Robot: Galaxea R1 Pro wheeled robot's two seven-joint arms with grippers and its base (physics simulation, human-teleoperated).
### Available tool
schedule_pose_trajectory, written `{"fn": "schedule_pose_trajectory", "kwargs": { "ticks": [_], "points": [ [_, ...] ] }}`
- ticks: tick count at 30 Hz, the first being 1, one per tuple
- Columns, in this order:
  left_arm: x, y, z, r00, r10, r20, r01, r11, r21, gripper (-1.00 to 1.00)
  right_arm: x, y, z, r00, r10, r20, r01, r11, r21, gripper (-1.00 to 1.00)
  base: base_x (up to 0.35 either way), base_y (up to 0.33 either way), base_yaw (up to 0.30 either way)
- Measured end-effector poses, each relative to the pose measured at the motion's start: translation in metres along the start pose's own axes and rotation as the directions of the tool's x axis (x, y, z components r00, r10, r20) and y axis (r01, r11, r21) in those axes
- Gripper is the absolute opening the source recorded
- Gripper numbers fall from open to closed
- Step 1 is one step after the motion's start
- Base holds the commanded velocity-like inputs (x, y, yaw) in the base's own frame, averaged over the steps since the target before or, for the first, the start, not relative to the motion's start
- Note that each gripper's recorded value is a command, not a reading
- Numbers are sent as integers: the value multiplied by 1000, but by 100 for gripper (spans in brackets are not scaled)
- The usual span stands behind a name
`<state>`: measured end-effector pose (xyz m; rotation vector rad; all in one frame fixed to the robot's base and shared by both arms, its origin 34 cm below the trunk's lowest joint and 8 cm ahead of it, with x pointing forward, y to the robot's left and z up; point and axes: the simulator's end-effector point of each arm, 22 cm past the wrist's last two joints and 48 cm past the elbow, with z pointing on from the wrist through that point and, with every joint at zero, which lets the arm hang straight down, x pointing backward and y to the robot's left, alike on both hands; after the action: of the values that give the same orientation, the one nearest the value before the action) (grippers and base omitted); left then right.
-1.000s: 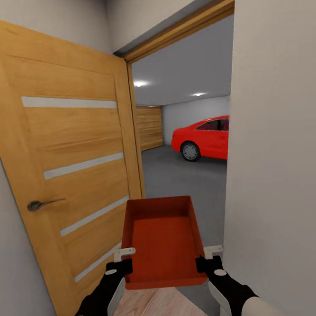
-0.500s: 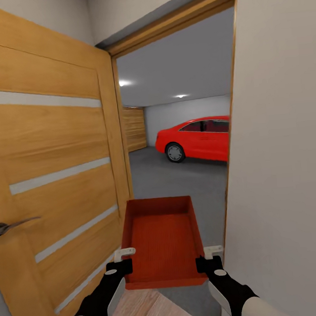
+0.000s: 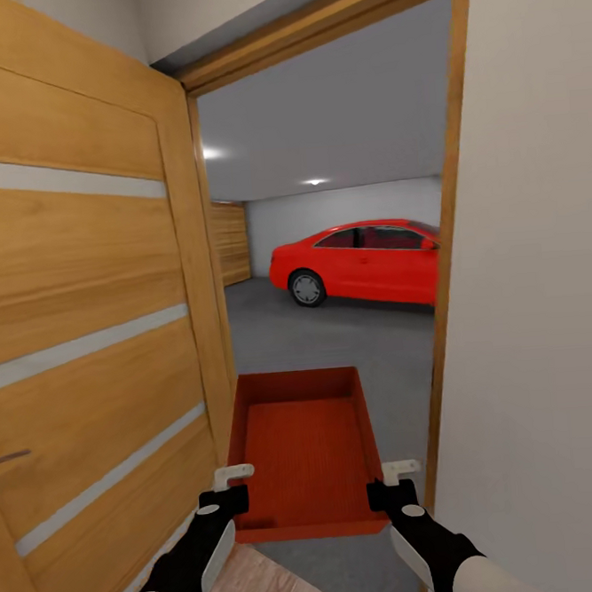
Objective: Move the two storage containers from the living room to the garage. In the garage, place one container on the floor and stack the other container on top of it (either order is fine).
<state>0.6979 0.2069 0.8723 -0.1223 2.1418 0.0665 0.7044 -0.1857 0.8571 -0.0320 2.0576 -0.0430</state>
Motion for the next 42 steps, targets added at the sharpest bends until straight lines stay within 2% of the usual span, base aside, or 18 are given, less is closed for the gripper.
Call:
{"fn": "schedule_pose_trajectory", "kwargs": {
  "ticks": [8,42],
  "points": [
    [0,0,0,1000,0,0,0,1000,0,-100,0,0,0,1000,0,0,0,1000,0,-100,263,225,-33],
    [0,0,0,1000,0,-1,0,1000,0,-100,1,0,0,1000,0,-1,0,1000,0,-100,263,225,-286]
  ]
}}
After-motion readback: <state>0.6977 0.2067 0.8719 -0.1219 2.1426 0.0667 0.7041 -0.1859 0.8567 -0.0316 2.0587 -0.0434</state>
